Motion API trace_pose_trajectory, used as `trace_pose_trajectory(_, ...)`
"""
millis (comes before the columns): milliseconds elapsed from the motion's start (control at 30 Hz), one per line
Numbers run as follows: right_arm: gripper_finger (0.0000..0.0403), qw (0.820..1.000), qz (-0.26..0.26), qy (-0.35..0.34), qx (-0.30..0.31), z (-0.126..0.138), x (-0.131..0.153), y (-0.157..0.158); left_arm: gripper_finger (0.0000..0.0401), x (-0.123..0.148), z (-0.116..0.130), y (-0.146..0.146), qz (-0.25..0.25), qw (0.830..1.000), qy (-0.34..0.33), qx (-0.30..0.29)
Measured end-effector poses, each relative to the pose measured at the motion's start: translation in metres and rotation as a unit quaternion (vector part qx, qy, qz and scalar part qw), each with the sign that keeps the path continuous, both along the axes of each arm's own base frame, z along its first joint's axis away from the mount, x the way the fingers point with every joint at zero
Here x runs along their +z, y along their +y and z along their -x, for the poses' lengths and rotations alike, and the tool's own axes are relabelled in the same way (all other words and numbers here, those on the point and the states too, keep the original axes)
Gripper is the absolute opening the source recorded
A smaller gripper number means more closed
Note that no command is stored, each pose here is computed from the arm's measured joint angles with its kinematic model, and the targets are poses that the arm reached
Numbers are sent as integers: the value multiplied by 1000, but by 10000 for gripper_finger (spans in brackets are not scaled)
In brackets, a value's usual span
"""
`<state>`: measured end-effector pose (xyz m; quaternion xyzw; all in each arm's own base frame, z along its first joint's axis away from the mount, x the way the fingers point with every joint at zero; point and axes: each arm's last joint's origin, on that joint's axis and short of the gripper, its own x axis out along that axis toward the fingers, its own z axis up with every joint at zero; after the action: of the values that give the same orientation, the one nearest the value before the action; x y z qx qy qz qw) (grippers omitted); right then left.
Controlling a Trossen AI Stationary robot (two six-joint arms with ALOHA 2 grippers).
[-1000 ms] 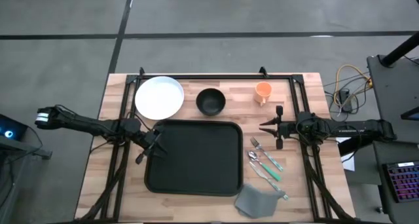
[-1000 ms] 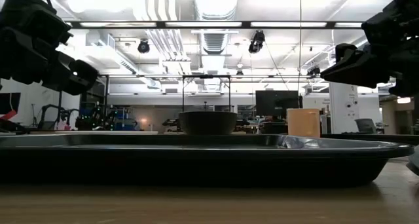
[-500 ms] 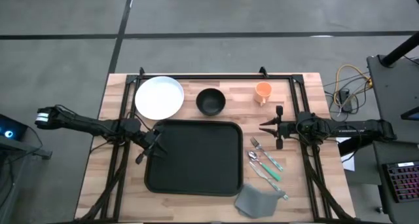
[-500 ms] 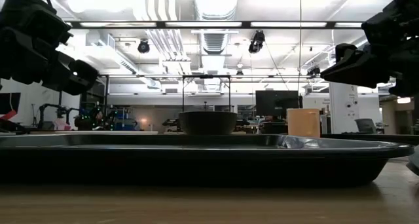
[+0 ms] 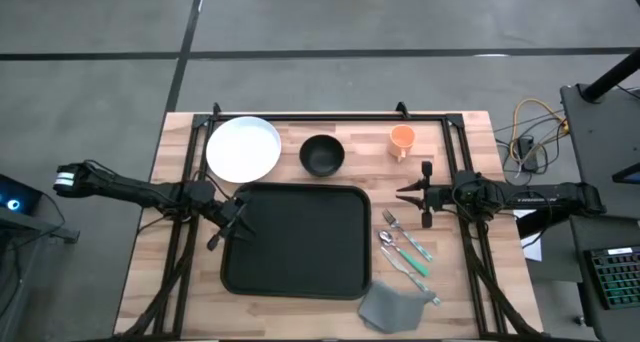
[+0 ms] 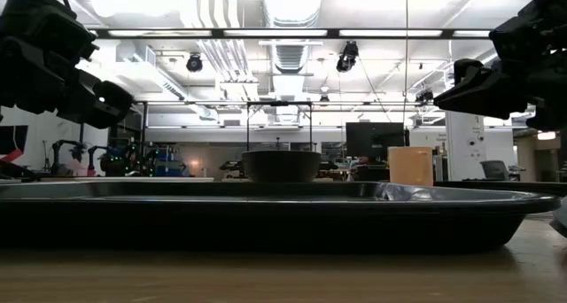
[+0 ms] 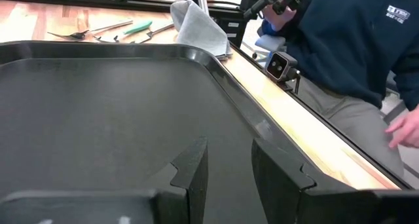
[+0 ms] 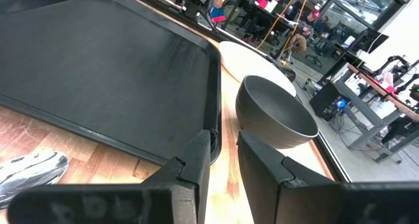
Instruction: Set up tray
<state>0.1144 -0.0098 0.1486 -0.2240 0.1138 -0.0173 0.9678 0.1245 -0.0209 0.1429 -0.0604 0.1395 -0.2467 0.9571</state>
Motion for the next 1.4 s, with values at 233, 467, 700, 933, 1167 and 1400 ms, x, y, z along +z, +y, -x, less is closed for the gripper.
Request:
trace_pose_trajectory(233, 68, 1000, 0, 0, 0, 0, 0, 0, 99, 0, 0, 0, 0, 1000, 0, 0)
trace_pose_trajectory(467, 68, 1000, 0, 0, 0, 0, 0, 0, 99, 0, 0, 0, 0, 1000, 1, 0)
trace_pose_trajectory(700, 68, 1000, 0, 0, 0, 0, 0, 0, 99, 0, 0, 0, 0, 1000, 1, 0)
trace_pose_trajectory(933, 68, 997, -68, -22, -14, -1, 3, 0, 99, 0, 0, 0, 0, 1000, 0, 0)
trace_pose_trajectory(1167, 68, 961, -265, -58, -45, -1, 7, 0, 99, 0, 0, 0, 0, 1000, 1, 0)
trace_pose_trajectory(1400, 68, 949, -297, -98, -42, -2, 15, 0, 99, 0, 0, 0, 0, 1000, 0, 0)
